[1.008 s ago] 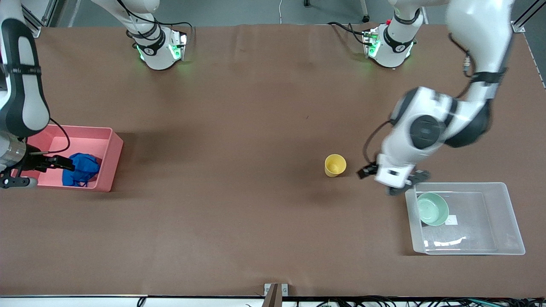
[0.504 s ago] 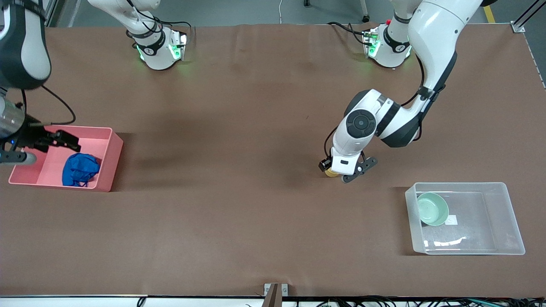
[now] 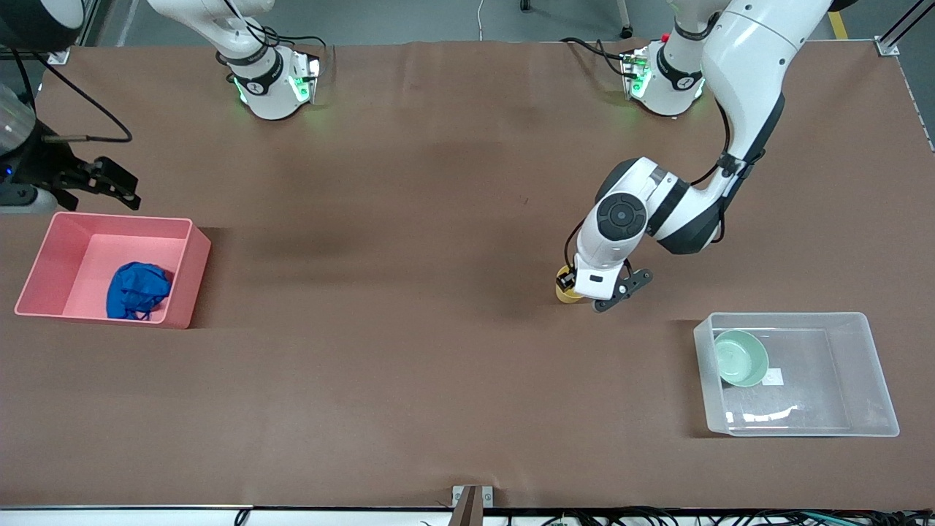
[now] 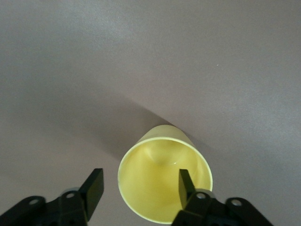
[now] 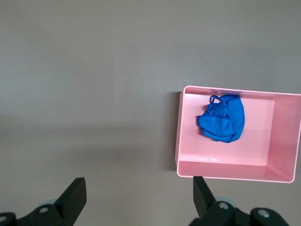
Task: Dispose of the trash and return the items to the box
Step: 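Grasp the yellow cup with the left gripper and lift it, then carry the yellow cup over the box and set it into the bowl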
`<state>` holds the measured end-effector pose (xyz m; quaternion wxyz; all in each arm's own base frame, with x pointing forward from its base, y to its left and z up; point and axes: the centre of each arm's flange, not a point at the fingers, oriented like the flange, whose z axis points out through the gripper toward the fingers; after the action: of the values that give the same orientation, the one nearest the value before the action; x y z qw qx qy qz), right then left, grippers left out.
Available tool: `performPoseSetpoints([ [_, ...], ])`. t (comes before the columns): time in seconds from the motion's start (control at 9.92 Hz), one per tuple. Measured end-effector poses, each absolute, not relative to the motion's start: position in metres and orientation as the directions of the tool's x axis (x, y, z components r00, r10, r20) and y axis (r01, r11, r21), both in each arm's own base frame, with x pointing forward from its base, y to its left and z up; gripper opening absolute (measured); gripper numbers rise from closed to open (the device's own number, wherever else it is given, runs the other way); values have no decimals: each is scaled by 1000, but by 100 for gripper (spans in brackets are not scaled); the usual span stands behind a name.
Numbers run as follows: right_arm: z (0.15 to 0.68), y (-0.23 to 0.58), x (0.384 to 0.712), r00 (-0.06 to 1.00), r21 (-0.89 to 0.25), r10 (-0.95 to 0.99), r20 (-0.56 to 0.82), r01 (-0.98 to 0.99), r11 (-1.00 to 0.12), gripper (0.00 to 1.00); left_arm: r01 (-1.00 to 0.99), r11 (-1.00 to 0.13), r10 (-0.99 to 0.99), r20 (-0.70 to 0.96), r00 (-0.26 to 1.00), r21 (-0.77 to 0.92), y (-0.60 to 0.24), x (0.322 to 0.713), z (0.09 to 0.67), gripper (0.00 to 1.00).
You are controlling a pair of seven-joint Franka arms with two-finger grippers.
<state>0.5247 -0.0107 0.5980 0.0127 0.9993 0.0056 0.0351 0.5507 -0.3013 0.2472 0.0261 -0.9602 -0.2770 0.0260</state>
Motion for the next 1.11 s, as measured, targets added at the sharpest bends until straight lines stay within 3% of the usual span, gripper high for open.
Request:
performPoseSetpoints([
  [0.3,631,-13,526,991,31,9,135,5,-1000,100,545,-837,547,-37,836,-53,-297,554,242,22],
  [0.4,636,-15,527,990,31,6,141,2,-1000,100,556,-830,557,-29,830,-38,-293,562,248,9],
  [0.5,638,-16,528,990,32,5,138,1,-999,100,570,-821,570,-9,821,-12,-288,574,264,3],
  [0.81,631,-16,526,997,31,3,83,1,-1000,100,574,-819,573,75,816,2,-256,614,361,3],
  [1.11,630,-16,527,997,31,3,77,0,-1000,100,449,-893,443,113,889,-28,-136,659,410,3],
])
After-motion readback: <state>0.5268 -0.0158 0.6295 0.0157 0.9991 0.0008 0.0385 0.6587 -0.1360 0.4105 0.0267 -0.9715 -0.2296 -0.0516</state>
